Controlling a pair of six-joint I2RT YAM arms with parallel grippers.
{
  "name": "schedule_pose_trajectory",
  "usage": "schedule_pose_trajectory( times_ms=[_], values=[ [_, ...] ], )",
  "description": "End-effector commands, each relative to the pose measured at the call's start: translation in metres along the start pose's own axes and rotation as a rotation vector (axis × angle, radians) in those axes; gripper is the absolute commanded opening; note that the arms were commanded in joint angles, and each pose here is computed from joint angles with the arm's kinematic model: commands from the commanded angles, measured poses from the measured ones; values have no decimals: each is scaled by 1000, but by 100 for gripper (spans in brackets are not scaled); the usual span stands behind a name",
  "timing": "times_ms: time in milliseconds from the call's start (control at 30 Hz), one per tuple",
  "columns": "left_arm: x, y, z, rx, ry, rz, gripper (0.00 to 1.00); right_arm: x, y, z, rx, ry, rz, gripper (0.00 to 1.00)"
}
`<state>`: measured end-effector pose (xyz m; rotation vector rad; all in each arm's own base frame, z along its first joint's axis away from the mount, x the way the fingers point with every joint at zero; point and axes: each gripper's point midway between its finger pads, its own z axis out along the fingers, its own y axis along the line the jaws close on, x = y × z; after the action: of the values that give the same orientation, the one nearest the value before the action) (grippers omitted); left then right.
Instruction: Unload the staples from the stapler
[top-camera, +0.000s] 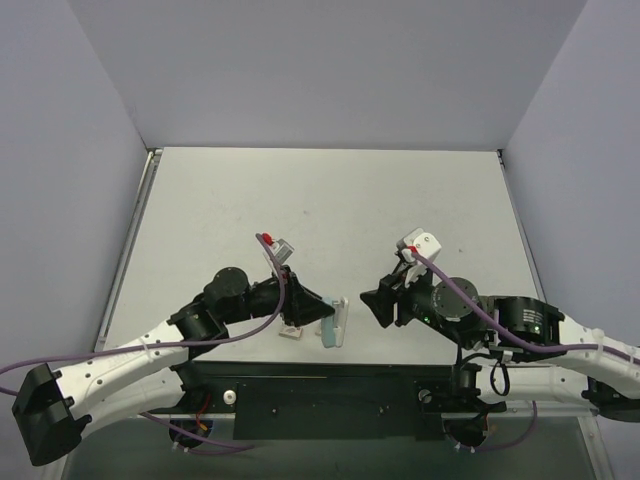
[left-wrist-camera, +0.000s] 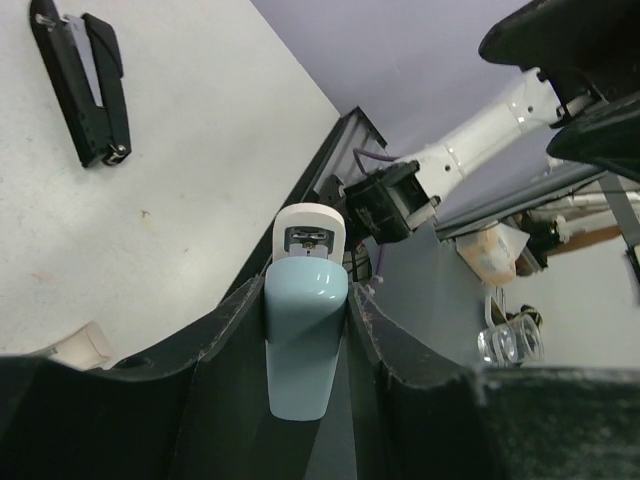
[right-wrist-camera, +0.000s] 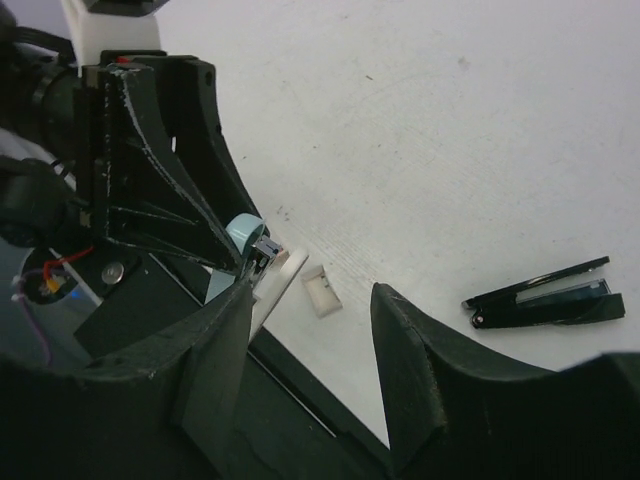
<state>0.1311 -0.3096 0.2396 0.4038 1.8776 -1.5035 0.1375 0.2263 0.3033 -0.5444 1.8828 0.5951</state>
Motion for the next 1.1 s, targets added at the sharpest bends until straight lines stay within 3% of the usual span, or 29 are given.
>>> schedule_pose_trajectory(
  times_ms=[0, 400, 1067],
  values=[
    [-13, -50, -5, 217, 27, 158, 0, 3, 16, -22, -172, 65, -127, 47],
    [20, -82, -19, 489, 168, 271, 0, 23, 64, -21, -437, 172, -240, 46],
    [38, -89, -26, 528, 212, 356, 0, 46, 87, -19, -604, 307, -223, 44]
  ],
)
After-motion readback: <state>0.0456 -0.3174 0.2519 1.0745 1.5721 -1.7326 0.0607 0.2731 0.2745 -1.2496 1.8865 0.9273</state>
